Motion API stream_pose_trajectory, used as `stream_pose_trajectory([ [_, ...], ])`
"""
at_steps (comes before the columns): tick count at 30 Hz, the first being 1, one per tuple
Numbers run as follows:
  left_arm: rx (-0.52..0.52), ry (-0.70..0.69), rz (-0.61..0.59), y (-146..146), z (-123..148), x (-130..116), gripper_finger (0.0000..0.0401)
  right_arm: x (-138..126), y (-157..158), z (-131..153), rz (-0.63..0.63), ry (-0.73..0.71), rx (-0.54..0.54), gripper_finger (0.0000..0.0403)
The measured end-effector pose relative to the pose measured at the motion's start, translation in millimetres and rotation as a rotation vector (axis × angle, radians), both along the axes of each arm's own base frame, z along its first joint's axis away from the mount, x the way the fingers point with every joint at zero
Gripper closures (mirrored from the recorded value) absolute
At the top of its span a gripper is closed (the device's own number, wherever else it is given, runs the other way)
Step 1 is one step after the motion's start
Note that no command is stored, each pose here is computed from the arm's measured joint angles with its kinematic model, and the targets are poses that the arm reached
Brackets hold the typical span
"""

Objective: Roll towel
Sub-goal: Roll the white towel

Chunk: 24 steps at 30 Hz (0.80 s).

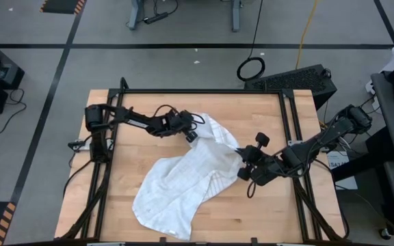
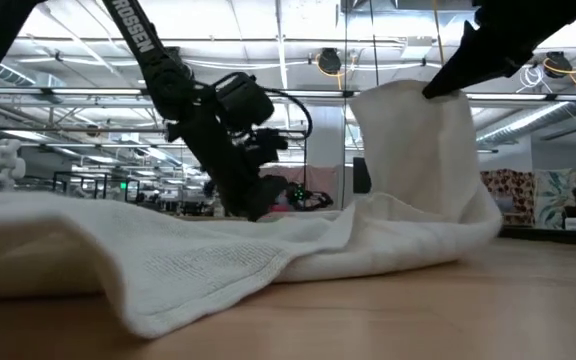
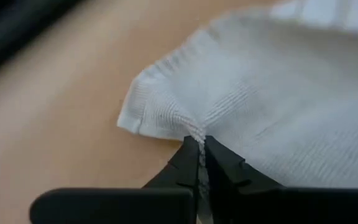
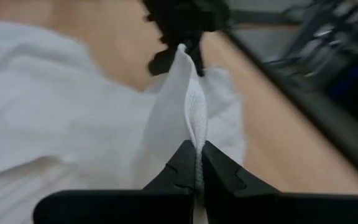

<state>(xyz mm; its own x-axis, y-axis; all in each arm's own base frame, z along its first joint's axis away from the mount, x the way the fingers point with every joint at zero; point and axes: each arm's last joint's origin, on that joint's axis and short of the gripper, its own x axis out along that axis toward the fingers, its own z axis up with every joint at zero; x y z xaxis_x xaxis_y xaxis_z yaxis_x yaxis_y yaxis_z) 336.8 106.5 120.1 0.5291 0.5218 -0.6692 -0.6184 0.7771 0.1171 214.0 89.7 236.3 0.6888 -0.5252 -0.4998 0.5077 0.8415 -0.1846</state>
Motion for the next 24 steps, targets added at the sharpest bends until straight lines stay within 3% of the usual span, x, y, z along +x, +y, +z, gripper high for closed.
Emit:
stream_pose_trajectory([
  [4, 0.104, -0.052, -0.022, 1.8, 39.8, -6.3, 0.0390, 1.5, -8.5, 3.2, -0.111, -0.055, -0.120, 0.0399],
  [8, 0.243, -0.170, -0.076, -4.0, 103.5, -22.9, 0.0394, 3.9, -17.5, 9.1, -0.234, -0.111, -0.280, 0.0399],
  [12, 0.449, -0.288, -0.109, -20.6, 174.0, -56.5, 0.0394, 4.3, -22.3, 24.7, -0.339, -0.170, -0.420, 0.0399],
  [15, 0.572, -0.339, -0.064, -29.4, 214.3, -91.7, 0.0394, 1.1, -23.8, 39.7, -0.334, -0.149, -0.480, 0.0399],
  [20, 0.569, -0.358, -0.030, -32.7, 237.0, -136.2, 0.0394, -8.7, -35.0, 56.6, -0.285, -0.113, -0.483, 0.0399],
  [24, 0.471, -0.341, -0.098, -35.8, 222.6, -141.1, 0.0394, -5.2, -46.0, 55.8, -0.194, -0.088, -0.406, 0.0399],
])
